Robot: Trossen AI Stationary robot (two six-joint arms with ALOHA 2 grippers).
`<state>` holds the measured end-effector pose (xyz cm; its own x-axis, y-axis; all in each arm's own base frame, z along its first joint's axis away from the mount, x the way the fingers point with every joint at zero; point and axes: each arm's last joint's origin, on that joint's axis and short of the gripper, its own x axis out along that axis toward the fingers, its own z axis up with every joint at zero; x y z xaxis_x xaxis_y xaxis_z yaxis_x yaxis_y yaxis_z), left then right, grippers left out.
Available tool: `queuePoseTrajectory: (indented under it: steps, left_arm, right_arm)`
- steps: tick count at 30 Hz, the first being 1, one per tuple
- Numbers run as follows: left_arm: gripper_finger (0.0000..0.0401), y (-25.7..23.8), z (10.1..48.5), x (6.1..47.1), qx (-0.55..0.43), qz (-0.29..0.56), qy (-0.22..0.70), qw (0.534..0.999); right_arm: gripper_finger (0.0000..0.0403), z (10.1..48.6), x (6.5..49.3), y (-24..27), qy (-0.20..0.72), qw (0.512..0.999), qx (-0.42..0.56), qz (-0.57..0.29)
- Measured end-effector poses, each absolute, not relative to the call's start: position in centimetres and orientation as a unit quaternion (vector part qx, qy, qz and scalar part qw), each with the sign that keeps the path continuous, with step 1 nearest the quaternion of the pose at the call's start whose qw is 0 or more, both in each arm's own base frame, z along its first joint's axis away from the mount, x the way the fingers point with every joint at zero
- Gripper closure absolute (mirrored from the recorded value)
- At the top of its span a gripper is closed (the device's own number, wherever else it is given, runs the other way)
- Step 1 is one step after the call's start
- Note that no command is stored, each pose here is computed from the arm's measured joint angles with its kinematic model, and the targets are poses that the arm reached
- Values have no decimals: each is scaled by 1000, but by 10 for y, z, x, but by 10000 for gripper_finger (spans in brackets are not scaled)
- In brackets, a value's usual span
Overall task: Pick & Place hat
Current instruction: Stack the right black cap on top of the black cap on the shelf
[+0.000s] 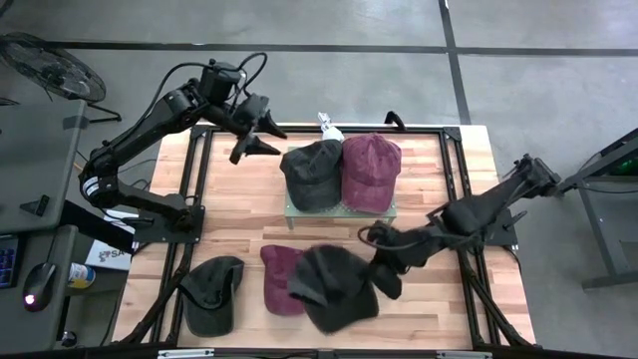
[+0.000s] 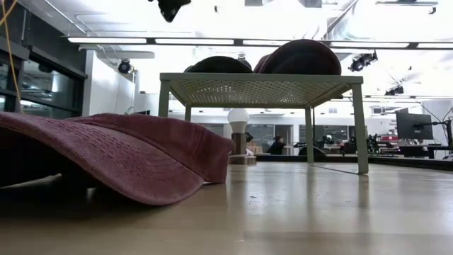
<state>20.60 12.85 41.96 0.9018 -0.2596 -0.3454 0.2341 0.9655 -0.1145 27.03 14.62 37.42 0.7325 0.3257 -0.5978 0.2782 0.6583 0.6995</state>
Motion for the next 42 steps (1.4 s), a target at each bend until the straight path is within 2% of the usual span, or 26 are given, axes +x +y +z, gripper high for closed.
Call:
queuePoseTrajectory:
  steps: [6,9,11,17,20,24,28,31,34,42]
  left_arm:
    - [163,124,436,211,29,-239,79,967]
    - [163,121,444,214,49,-266,44,962]
    - [163,119,451,218,17,-258,37,965]
    - [163,117,469,226,-95,-166,5,981]
    - [163,116,474,225,-78,-172,-19,982]
    - [163,112,481,222,-19,-252,-42,967]
    - [163,108,488,219,12,-313,-59,948]
    - [163,106,492,218,13,-319,-69,945]
    - [163,99,497,220,31,-328,-90,940]
    - [163,83,504,232,74,-274,-164,945]
  right_arm:
    - [395,424,257,119,335,888,313,-37]
    - [395,445,251,103,313,908,270,-65]
    - [395,457,248,92,294,921,242,-82]
    - [395,472,248,68,270,946,148,-104]
    - [395,473,251,59,279,950,111,-81]
    - [395,476,257,47,276,958,77,-7]
    - [395,486,265,29,228,969,47,86]
    - [395,492,268,11,188,971,37,141]
    - [395,496,269,-8,164,973,34,157]
    - [395,501,265,-45,127,972,28,194]
